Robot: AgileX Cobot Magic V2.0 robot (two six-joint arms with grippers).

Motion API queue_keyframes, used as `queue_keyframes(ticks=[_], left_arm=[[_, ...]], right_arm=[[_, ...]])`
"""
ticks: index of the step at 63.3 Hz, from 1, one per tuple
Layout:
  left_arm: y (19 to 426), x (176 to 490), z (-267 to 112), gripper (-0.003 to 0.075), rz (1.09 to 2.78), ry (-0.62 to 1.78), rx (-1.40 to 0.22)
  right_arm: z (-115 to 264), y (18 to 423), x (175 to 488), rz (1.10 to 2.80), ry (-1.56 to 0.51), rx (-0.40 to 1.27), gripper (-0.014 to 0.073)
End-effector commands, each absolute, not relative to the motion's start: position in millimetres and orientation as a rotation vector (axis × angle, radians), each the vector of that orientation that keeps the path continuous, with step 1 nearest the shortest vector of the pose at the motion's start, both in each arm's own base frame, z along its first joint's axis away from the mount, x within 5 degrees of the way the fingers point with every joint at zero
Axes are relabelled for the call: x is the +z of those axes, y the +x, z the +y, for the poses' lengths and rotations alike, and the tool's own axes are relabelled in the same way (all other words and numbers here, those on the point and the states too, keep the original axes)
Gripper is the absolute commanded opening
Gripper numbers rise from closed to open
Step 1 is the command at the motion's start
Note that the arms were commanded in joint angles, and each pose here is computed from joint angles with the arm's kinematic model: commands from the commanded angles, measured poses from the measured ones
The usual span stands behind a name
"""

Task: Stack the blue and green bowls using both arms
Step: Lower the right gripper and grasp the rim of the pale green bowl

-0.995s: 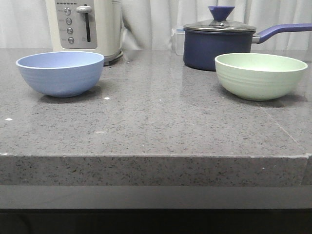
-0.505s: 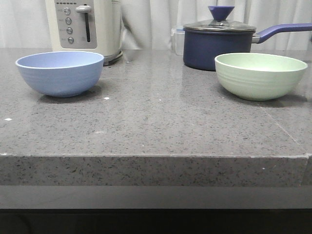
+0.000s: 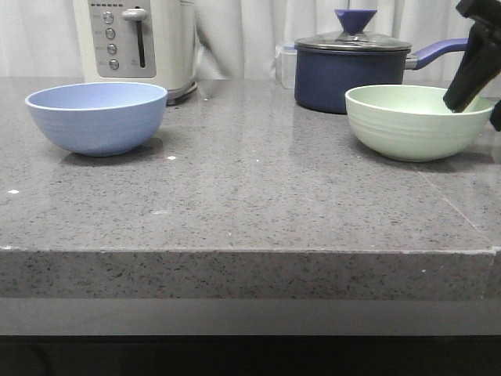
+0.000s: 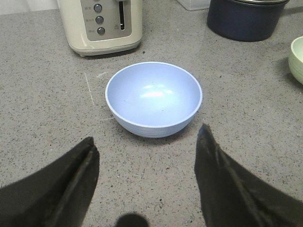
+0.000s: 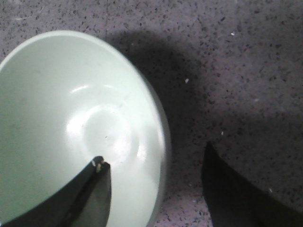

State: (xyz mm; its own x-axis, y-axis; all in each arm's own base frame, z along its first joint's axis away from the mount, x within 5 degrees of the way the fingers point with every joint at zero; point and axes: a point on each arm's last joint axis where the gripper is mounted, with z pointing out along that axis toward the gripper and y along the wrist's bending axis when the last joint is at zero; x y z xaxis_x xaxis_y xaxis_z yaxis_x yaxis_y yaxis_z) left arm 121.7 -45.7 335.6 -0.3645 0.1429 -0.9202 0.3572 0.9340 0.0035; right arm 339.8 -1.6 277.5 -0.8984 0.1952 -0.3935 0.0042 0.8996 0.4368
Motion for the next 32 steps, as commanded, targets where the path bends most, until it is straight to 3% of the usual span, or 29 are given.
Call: queue_keyframes(ticks=[1, 32], left_arm=[[123.9, 353.9, -48.0, 0.0442, 1.837, 0.341, -0.264], [123.8, 353.6, -47.9, 0.0442, 1.841, 0.342, -0.264]], right_arm=[[-1.4, 342.5, 297.6, 2.532, 0.140, 0.611, 0.0372], [-2.3, 345.8, 293.7, 2.531, 0.151, 0.605, 0.0076]])
